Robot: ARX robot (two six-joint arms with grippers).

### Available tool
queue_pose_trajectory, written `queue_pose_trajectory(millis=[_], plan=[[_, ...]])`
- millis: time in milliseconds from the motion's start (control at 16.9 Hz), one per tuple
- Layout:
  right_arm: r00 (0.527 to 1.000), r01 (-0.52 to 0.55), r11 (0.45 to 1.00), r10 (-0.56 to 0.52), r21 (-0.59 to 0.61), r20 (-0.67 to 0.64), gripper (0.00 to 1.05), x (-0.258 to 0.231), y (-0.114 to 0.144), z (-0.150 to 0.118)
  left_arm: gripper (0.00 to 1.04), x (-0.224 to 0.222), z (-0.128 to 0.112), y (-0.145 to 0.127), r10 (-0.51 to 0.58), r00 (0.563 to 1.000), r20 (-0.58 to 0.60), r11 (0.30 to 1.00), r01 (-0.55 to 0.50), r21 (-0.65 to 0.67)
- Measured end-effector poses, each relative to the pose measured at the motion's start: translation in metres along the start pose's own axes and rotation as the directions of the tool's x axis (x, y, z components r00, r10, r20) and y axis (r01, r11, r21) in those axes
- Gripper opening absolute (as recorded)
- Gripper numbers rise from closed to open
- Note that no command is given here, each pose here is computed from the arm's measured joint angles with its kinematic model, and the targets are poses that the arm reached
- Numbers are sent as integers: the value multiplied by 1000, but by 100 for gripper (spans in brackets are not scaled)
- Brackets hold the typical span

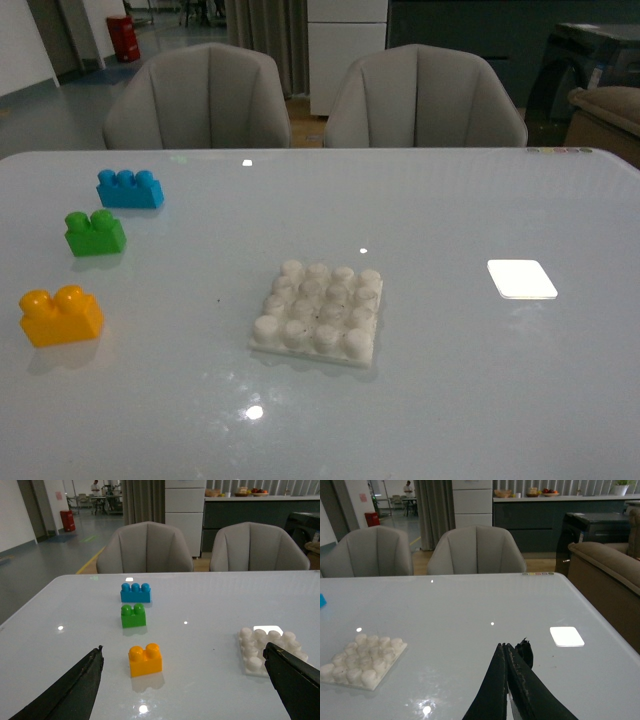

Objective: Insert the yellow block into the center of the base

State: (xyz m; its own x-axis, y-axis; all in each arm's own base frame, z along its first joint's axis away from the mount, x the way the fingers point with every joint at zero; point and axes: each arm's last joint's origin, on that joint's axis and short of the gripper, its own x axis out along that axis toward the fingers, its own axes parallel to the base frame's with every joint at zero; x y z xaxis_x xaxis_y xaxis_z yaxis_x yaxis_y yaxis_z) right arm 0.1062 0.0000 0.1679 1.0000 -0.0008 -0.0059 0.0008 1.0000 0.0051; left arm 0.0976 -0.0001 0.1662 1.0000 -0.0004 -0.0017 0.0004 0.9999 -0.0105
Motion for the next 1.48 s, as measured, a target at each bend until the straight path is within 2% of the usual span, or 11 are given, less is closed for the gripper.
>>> queue_pose_trajectory(millis=[59,119,237,593,889,949,1127,1364,1423,1482], plan=[[999,-1,1000,1,0,-35,2,-6,0,-5,98,0,0,0,0,1000,0,1000,0,0],[999,-1,1000,1,0,35,2,-9,0,2,98,0,0,0,0,1000,0,1000,0,0],[1000,0,1000,0,0,2,2,-9,0,-2,98,0,0,0,0,1000,0,1000,0,0],[1000,0,1000,0,0,10,2,-9,0,-1,98,0,0,0,0,1000,0,1000,0,0],[1000,0,1000,0,-1,10,47,-9,0,-1,98,0,0,0,0,1000,0,1000,0,0],[1000,0,1000,0,-1,10,74,-9,0,-1,98,0,0,0,0,1000,0,1000,0,0],[1000,0,1000,0,-1,10,99,-9,0,-1,98,0,0,0,0,1000,0,1000,0,0],[1000,0,1000,0,-2,10,98,-9,0,-1,98,0,-1,0,5,1000,-13,1000,-5,-1],[1000,0,1000,0,-2,10,98,-9,0,-1,98,-1,-2,-1,46,990,-131,999,-48,-13],[1000,0,1000,0,-2,10,98,-9,0,-1,98,0,-1,-3,95,958,-270,995,-102,-10]])
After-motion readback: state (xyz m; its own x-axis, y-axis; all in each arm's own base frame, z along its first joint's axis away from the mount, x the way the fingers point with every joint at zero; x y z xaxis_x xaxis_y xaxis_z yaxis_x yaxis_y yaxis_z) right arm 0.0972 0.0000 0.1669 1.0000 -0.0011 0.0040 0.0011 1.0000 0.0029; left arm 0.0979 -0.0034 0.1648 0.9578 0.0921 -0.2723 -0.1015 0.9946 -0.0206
